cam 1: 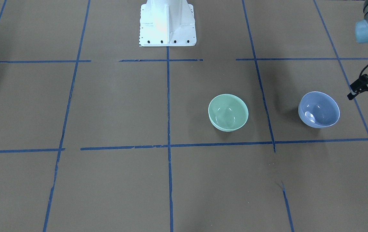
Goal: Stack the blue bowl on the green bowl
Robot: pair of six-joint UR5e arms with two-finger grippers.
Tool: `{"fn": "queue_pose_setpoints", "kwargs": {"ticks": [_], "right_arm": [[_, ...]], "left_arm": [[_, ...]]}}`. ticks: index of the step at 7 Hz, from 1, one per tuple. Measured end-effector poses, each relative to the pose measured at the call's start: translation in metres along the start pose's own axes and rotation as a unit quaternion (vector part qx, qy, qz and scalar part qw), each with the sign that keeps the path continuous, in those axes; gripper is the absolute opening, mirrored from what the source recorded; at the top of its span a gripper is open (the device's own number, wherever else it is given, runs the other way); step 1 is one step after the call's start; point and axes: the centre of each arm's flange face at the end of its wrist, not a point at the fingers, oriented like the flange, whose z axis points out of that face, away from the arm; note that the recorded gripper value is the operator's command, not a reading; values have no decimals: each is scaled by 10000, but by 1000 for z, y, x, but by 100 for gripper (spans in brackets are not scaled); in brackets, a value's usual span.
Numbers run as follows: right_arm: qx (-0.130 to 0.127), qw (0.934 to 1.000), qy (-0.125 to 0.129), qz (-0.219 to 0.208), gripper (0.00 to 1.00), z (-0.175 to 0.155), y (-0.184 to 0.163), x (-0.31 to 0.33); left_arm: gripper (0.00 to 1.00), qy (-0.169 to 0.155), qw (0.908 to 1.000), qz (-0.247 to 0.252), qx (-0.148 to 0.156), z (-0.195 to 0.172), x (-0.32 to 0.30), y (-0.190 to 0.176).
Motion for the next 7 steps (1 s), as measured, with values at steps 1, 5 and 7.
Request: {"fn": "queue_pose_setpoints", "kwargs": {"ticks": [1, 5, 7], "right_arm": [[0, 10000, 0, 0, 100, 0, 0, 0], [0, 10000, 0, 0, 100, 0, 0, 0], [0, 10000, 0, 0, 100, 0, 0, 0]], "left_arm": [[100, -65, 9999, 7, -77, 24, 9, 6], [20, -127, 9997, 47, -207, 71, 7, 11], [0, -96, 9997, 36, -215, 72, 8, 11]]}}
